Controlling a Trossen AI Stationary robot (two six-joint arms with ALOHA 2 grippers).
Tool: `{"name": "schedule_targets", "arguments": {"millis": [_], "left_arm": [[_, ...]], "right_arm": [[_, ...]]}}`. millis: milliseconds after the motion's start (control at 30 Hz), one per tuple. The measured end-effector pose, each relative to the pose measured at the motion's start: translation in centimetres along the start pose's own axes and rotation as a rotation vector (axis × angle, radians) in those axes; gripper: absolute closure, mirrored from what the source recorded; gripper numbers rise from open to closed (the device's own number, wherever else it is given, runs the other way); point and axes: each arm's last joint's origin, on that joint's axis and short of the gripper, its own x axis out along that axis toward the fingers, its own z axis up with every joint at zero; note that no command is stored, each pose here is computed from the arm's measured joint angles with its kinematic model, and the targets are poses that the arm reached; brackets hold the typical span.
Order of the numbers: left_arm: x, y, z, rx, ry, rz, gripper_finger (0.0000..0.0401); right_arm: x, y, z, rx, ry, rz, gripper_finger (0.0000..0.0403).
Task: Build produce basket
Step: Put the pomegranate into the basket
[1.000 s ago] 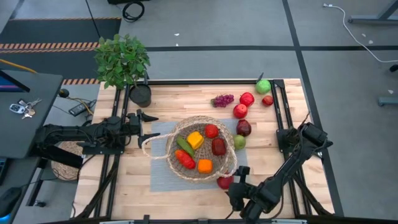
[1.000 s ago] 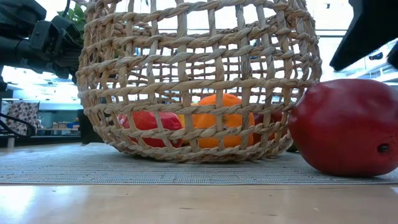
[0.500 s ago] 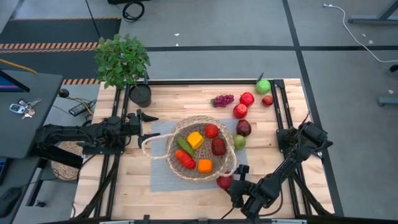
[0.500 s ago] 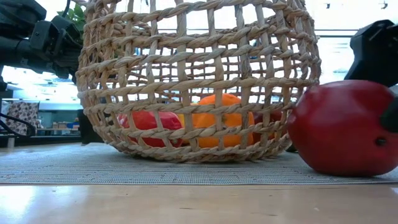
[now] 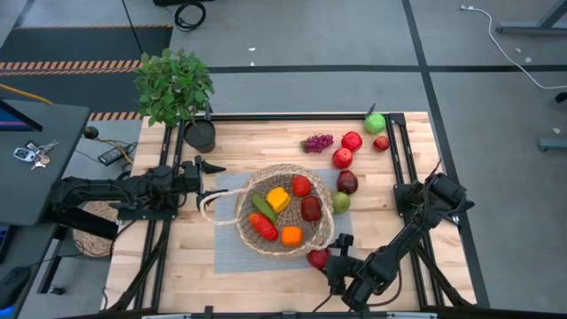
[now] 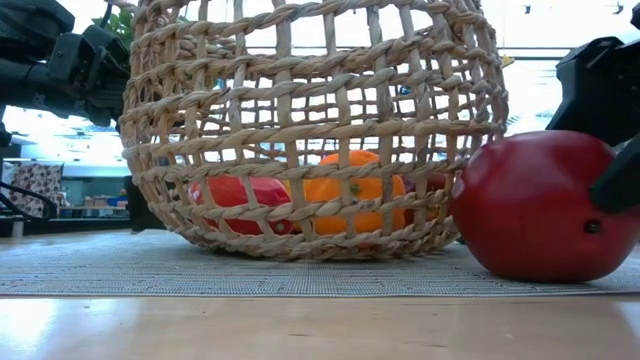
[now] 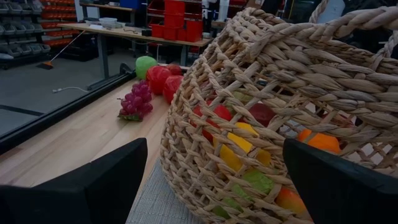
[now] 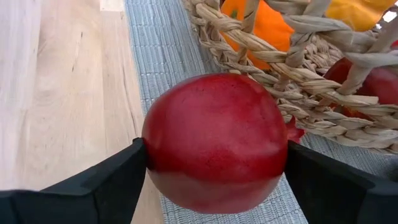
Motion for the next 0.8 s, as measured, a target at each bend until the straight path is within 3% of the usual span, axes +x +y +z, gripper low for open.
{"name": "schedule_targets", "arguments": {"millis": [400,800], "left_arm": [[0.0,0.0,0.0,0.001,0.000,0.000,0.0019],[0.0,0.0,0.0,0.000,0.000,0.000,0.0019]], "right_arm": [[-4.0,-0.4,3.7,-0.080,0.180,-0.087,0.0050],[-8.7,-3.3,6.7,-0.098,0.361,-0.289,0.0050]]}}
